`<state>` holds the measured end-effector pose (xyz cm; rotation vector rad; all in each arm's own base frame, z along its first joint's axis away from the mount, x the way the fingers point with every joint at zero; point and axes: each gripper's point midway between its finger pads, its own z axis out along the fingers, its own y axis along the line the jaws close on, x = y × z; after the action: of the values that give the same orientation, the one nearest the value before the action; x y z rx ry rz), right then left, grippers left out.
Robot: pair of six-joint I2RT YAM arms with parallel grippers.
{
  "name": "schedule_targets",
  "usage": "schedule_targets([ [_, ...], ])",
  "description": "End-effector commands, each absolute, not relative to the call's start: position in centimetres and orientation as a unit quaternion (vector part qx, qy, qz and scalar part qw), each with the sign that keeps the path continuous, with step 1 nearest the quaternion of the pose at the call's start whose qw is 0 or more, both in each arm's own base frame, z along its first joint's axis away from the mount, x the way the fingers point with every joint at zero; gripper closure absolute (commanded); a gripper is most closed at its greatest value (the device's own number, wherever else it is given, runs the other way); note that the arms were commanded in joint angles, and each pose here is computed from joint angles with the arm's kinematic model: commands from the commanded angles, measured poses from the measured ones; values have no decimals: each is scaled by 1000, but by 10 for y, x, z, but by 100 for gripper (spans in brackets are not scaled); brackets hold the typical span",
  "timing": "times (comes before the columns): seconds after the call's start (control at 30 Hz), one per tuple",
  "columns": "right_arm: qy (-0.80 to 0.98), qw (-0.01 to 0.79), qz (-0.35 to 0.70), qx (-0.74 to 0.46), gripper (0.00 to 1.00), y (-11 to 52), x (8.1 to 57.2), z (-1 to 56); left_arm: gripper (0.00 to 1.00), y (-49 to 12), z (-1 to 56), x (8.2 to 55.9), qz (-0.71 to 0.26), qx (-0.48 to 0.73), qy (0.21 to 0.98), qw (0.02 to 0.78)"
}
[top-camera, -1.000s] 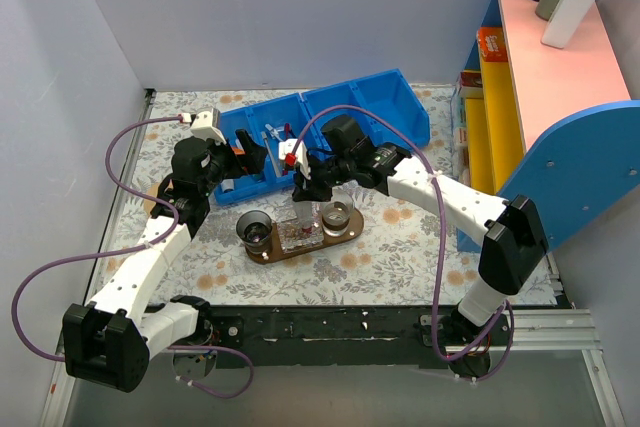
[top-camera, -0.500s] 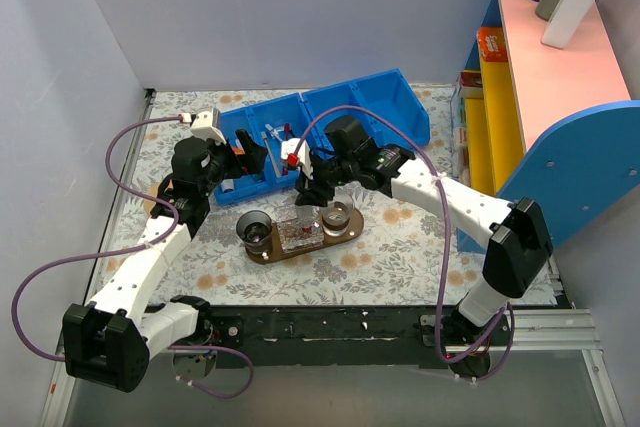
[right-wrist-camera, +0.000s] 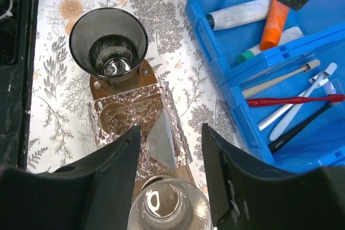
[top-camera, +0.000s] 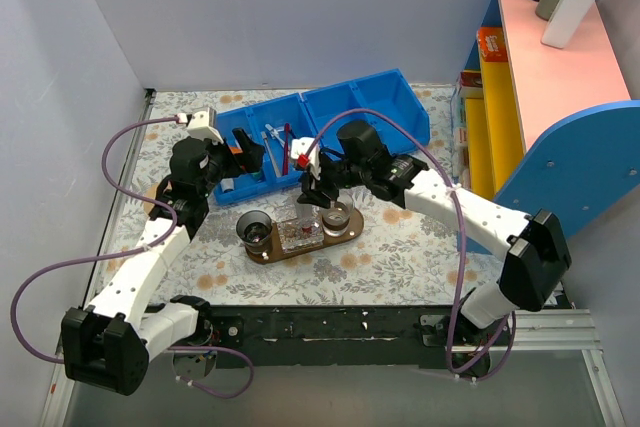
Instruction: Prepare toiletry sets of a toothbrush and toothpaste on the tray
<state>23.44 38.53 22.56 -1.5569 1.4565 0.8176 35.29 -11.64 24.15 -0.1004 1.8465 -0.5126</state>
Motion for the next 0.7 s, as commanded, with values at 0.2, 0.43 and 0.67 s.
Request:
schedule_targets([
  [0.2, 547, 556, 325, -535, 42, 370, 238, 301, 2, -101, 268, 350, -203, -75, 759, 614],
  [0.43, 580, 606, 302, -452, 42, 335, 256, 316, 2, -94, 264, 353, -196, -109, 761, 609],
  [0.67, 622, 625, 278, -381, 41, 289, 277, 310, 2, -85, 236, 358, -187, -202, 786, 553],
])
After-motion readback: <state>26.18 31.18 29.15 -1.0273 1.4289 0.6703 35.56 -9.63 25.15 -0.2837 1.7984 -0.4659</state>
